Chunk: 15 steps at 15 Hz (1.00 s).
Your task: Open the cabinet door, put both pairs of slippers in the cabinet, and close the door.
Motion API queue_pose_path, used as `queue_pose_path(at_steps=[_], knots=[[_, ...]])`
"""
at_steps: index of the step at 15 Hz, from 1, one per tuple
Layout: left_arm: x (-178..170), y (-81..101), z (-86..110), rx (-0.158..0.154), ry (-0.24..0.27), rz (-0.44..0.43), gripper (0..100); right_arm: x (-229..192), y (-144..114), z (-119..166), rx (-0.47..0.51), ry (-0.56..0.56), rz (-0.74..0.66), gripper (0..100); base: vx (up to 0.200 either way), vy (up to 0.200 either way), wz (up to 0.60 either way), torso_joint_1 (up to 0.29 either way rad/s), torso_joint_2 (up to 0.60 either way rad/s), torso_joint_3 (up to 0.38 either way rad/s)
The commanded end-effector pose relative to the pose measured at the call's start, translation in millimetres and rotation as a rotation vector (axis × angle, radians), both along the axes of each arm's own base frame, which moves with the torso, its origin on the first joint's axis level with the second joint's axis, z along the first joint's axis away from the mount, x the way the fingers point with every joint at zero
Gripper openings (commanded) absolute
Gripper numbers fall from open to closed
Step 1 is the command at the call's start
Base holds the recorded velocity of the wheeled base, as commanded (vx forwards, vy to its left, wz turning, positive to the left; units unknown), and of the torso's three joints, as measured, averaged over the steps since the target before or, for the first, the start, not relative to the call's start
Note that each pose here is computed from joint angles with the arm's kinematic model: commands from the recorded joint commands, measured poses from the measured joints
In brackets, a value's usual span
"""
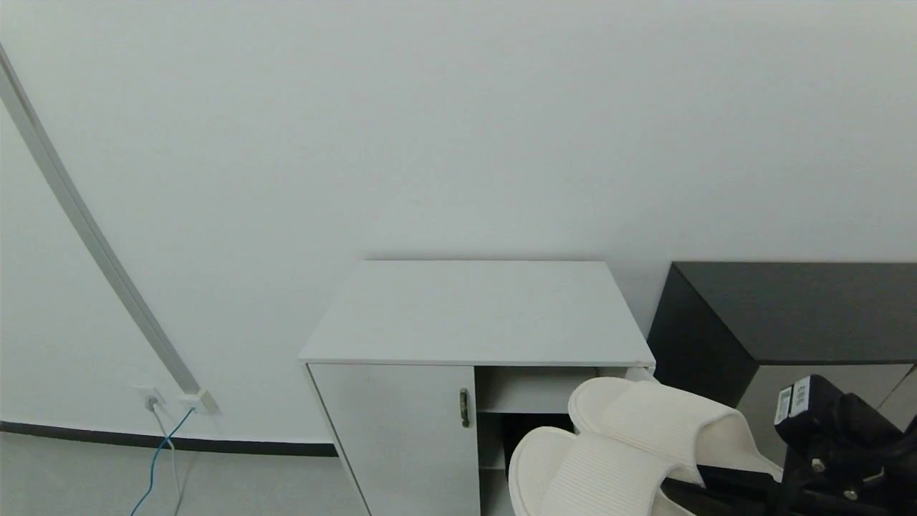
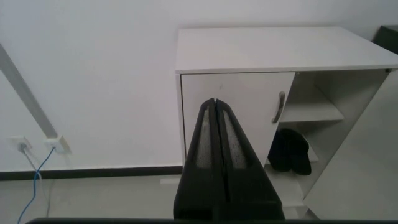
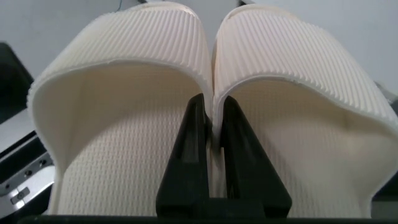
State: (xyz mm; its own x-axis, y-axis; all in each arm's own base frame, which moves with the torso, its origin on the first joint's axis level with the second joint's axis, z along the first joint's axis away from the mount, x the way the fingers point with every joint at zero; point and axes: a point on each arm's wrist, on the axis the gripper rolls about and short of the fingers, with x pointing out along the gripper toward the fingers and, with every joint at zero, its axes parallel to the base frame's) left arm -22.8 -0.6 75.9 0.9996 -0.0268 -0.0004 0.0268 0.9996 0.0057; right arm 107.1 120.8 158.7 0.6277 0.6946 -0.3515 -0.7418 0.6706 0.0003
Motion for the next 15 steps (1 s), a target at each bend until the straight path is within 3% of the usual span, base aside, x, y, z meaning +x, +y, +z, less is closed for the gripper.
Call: queue_pose_path(at_steps=[1,8,15], knots=[[0,0.0,0.0,0.0,0.0,0.001,0,1,1,-1,-0.004,0.003,-0.001,0,0.0,0.0,0.0,0.0,0.0,0.0],[0,-0.1,0.0,0.0,0.0,0.002,0,-1,11,-4,-0.04,-0.012,0.07,0,0.0,0.0,0.0,0.0,0.0,0.0],[0,0.0,0.0,0.0,0.0,0.004,0,21,50,-20,0.009,-0.047,0.091,0,0.0,0.0,0.0,0.0,0.0,0.0]])
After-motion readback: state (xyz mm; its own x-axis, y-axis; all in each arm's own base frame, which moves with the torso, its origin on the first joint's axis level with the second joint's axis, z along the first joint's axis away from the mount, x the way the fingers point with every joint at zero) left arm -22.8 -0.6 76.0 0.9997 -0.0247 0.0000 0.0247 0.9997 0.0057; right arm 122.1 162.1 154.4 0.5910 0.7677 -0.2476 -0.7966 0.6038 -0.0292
